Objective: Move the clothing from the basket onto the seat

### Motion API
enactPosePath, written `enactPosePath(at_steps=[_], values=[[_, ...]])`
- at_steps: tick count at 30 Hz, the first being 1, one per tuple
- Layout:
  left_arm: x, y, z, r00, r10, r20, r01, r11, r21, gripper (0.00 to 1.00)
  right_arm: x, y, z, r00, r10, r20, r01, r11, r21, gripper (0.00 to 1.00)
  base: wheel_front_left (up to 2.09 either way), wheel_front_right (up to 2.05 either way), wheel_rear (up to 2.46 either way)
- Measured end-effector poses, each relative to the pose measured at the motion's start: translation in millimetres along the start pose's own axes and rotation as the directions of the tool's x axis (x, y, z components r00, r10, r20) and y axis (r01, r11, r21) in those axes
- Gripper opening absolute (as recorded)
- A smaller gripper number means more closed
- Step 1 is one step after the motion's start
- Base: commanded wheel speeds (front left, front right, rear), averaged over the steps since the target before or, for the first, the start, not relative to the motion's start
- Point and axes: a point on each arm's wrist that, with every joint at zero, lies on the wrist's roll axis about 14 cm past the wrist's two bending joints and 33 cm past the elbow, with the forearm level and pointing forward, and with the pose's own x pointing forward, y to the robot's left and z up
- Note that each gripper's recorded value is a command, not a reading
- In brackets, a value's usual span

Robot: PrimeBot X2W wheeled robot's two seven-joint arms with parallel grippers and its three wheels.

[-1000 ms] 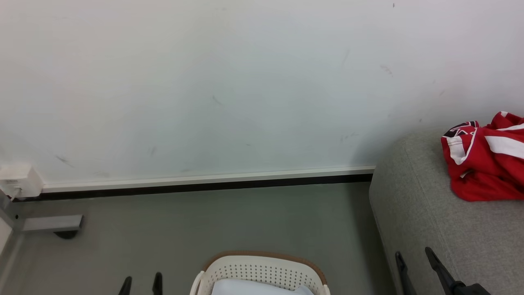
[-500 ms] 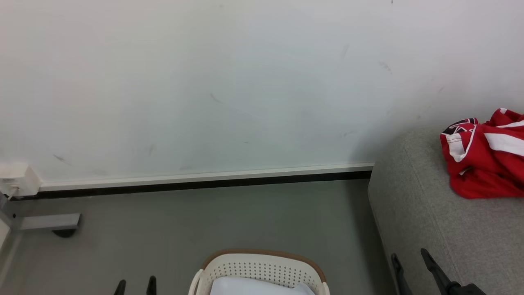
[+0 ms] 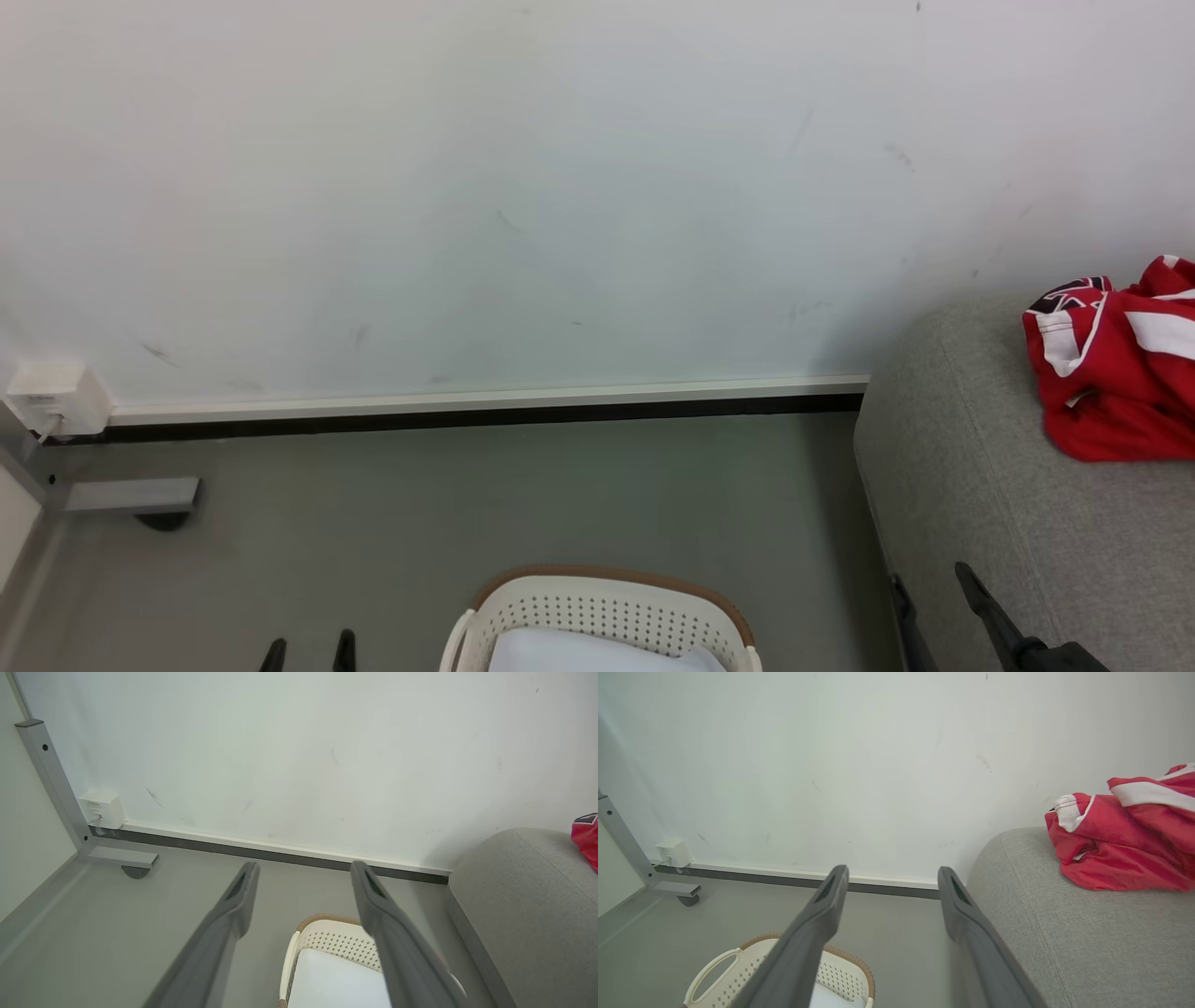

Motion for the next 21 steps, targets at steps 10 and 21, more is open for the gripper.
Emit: enactPosePath(at_steps=[10,21], values=[[-0.3,-0.8,-0.7,1.0,-0.006,-0.002,0.006,1.0,-0.001,1.0,-0.6,0.6,1.2,1.0,0.002,0.004,-0.002,1.0,-0.001,1.0,0.0,0.0,0.0],[1.9,-5.1,-2.8,1.0,-0.02,-0.009,0.02,1.0,-0.004,1.0,-2.7,-2.9,0.9,1.0,-0.011,0.004,0.011,1.0,0.004,1.0,0.0,0.0,0.0]])
